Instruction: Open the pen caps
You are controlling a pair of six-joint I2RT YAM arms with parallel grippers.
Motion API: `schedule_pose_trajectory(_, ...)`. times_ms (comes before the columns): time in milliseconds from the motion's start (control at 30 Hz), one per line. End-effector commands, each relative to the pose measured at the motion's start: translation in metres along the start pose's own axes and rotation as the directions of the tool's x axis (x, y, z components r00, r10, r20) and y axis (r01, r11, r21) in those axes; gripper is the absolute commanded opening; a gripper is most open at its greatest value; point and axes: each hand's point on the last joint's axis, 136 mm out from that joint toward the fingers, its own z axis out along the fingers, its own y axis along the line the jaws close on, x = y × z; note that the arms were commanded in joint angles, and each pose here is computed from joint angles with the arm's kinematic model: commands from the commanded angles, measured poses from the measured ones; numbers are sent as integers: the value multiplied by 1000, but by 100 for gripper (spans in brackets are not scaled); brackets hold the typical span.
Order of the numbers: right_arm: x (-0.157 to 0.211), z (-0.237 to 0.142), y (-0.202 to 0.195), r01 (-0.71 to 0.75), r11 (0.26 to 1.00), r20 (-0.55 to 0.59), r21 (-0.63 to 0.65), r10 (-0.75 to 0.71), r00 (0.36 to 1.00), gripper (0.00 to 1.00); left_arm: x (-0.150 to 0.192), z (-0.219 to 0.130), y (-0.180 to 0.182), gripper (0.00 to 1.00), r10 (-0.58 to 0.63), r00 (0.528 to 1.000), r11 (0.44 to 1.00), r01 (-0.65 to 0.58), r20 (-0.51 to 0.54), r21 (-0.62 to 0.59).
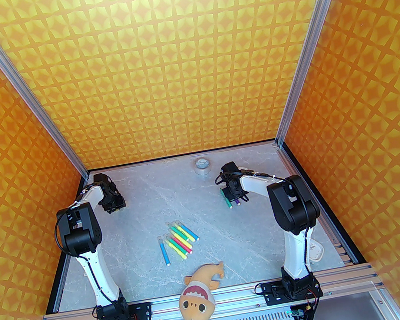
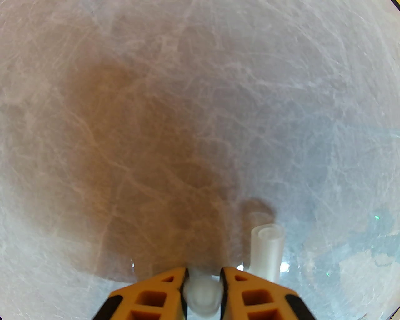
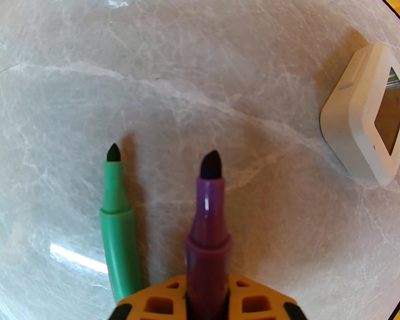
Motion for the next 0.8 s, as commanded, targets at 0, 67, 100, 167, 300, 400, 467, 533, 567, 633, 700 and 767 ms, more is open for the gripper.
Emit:
schedule_pose_trajectory(0, 1, 5, 0, 7, 1000, -22, -15, -7, 1000, 20, 6, 5, 2, 25, -1, 999, 1000, 1, -32, 14)
schedule_pose_trajectory(67, 1, 5, 0, 6, 1000, -24, -17, -7, 1000, 22, 6, 5, 2, 28, -2, 999, 1000, 2, -32, 13)
schedule_pose_trajectory(100, 2, 6, 1, 8, 1000, -27, -17, -8, 1000, 22, 7, 6, 2, 28, -1, 999, 1000, 2, -36, 13)
schedule_pose_trajectory(167, 3, 6, 1, 8, 1000, -30, -20, -9, 999, 22, 7, 5, 2, 29, -3, 999, 1000, 4, -35, 13)
schedule_pose_trajectory(300, 3, 6, 2, 10, 1000, -31, -25, -10, 999, 25, 8, 3, 1, 30, -3, 1000, 1000, 3, -26, 14)
schedule_pose_trajectory(400, 4, 6, 4, 12, 999, -35, -39, -13, 999, 27, 3, -6, -1, 31, -18, 999, 1000, 17, 29, 24)
schedule_pose_trajectory(467, 5, 6, 5, 13, 999, -36, -42, -14, 999, 27, 2, -11, -5, 34, -19, 999, 999, 17, 44, 47)
schedule_pose_trajectory(533, 5, 6, 5, 12, 999, -40, -45, -13, 999, 28, 3, -15, -8, 35, -12, 999, 999, 9, 47, 52)
schedule_pose_trajectory(567, 5, 4, 4, 9, 999, -38, -42, -10, 999, 28, 3, -17, -9, 35, -11, 999, 999, 8, 50, 53)
schedule_pose_trajectory(633, 3, 0, 3, -1, 999, -28, -36, 0, 1000, 28, 7, -20, -10, 36, -11, 998, 998, 8, 57, 55)
schedule_pose_trajectory(700, 1, -7, 1, -11, 999, -16, -32, 11, 1000, 28, 10, -27, -12, 36, -15, 997, 998, 10, 73, 60)
schedule_pose_trajectory(767, -1, -17, -1, -21, 999, -3, -26, 21, 1000, 29, 10, -36, -15, 37, -19, 996, 998, 12, 91, 67)
